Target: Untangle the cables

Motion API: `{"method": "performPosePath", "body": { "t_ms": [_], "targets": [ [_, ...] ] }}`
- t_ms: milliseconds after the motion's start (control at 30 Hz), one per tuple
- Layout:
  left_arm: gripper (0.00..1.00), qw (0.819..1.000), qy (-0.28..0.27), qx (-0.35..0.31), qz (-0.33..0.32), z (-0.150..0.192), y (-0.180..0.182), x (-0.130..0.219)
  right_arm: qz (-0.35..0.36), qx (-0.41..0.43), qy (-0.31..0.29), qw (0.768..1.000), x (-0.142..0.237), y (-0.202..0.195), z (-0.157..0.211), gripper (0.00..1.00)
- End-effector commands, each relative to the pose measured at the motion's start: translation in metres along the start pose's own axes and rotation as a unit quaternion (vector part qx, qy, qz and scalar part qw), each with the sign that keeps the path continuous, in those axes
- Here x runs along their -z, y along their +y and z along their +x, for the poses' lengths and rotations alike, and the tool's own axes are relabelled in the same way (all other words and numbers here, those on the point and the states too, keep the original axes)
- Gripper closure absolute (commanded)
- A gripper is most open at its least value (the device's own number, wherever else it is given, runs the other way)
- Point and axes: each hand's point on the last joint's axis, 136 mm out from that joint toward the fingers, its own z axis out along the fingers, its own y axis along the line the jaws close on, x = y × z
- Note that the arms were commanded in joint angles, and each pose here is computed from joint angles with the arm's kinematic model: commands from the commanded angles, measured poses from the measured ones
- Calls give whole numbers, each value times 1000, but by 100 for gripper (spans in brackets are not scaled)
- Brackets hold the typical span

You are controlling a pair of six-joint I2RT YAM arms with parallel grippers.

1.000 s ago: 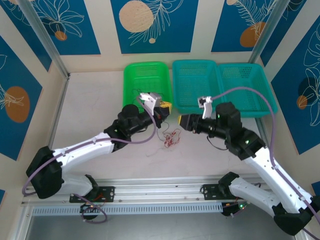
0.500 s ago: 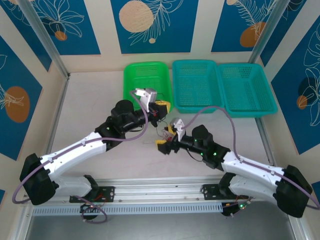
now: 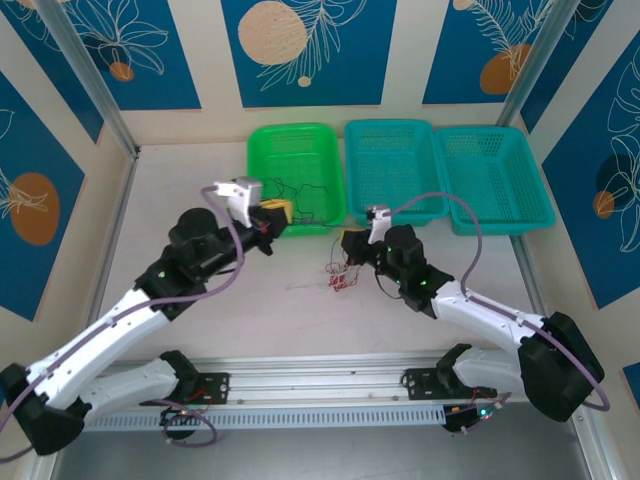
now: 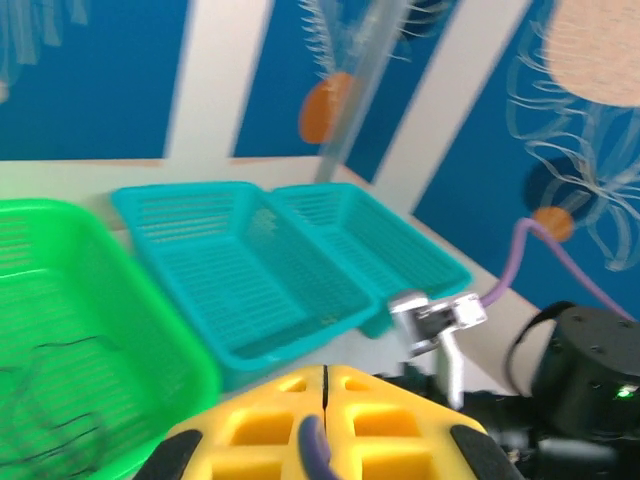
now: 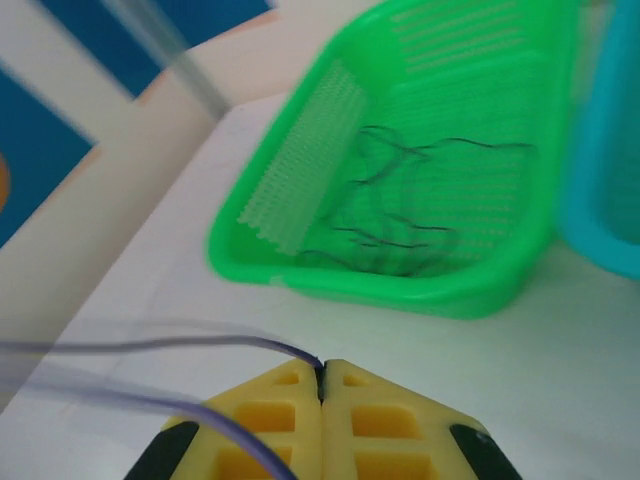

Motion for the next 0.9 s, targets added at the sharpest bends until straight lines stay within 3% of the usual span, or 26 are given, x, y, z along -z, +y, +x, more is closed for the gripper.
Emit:
{"method": "performPosePath", "body": {
  "t_ms": [0,133,333,467,633,700,767,867],
  "targets": [
    [100,997,-50,-10,-60,-24,26,31,132,-106,92,981,12,-75,56,100],
    [100,991,-60,-29,-115,-24,47,53,167,-141,106,970,22,-95,64,100],
    [100,977,-41,-50,-201,-7,80,69,179,-169,109,963,30,-91,53,100],
    [100,975,-43,-47,-212,0,86,71,146,-168,111,969,30,-73,42,100],
    [100,969,-59,-66,-230,-19,87,83,194,-145,159,957,24,-83,65,100],
    [100,960,-56,-77,-263,-26,94,93,257,-167,184,934,28,-104,82,100],
    [100,940,-56,-85,-325,-31,110,112,348,-223,182,892,47,-135,97,100],
    [100,912,-59,-100,-394,-32,128,142,393,-285,148,862,69,-159,110,100]
  ]
}}
